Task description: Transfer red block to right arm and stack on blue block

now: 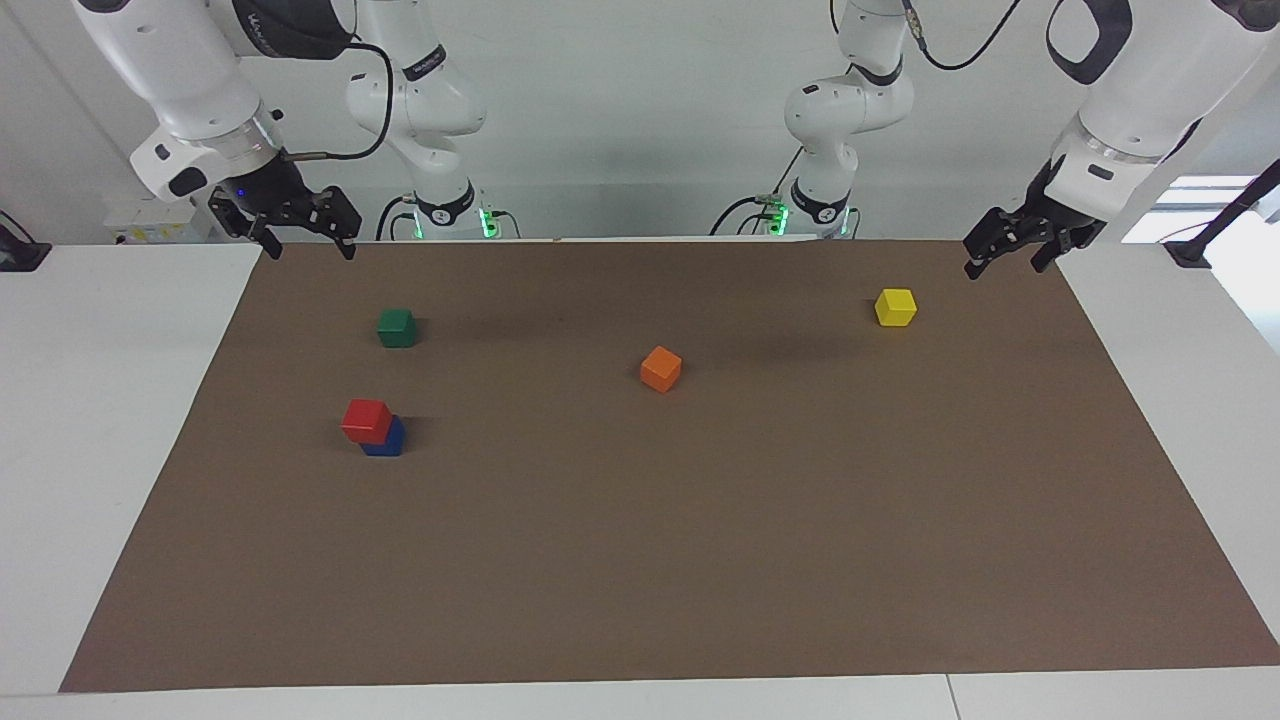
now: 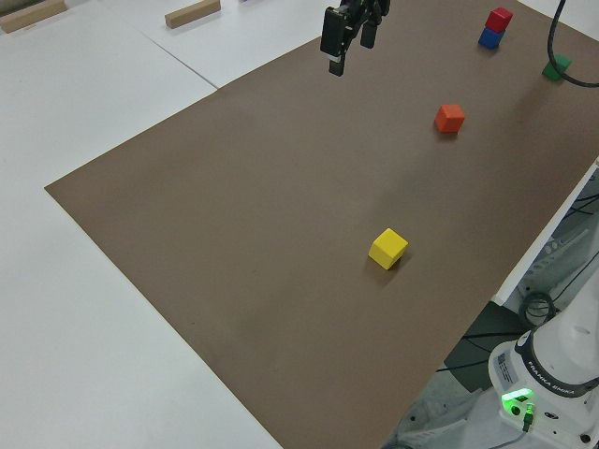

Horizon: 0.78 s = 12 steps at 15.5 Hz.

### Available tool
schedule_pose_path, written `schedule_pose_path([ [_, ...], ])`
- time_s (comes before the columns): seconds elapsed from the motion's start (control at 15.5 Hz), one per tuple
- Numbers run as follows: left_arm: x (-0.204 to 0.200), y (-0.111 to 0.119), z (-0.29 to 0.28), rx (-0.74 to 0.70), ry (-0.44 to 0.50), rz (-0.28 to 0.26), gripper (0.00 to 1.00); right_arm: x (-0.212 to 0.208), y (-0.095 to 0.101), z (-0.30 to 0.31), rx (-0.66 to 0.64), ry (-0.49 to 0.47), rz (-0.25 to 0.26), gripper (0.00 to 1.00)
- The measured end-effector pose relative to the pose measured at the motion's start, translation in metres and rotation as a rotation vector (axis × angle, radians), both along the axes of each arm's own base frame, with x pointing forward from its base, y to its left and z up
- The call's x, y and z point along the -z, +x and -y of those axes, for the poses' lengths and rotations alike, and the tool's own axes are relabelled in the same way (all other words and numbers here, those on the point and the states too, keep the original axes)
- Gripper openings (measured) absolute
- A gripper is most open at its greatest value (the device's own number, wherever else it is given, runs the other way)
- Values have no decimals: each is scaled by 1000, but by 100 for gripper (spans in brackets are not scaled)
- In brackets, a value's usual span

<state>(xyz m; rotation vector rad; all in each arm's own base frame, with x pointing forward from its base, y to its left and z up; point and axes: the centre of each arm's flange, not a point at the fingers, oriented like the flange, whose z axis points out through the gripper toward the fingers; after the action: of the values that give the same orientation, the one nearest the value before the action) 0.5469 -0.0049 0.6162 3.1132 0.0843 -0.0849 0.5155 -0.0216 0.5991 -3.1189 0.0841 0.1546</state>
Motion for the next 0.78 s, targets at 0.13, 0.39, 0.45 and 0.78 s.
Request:
schedule_pose_path([
  [0.13,0,0,0,0,0,0,100,1,6,0,-1,1,-1,100],
  [0.39,0,0,0,0,0,0,100,-1,7,3,5,1,5,100],
  [0.45,0,0,0,0,0,0,100,-1,7,4,6,1,5,100],
  [0.78,0,0,0,0,0,0,100,-1,7,4,7,1,5,100],
])
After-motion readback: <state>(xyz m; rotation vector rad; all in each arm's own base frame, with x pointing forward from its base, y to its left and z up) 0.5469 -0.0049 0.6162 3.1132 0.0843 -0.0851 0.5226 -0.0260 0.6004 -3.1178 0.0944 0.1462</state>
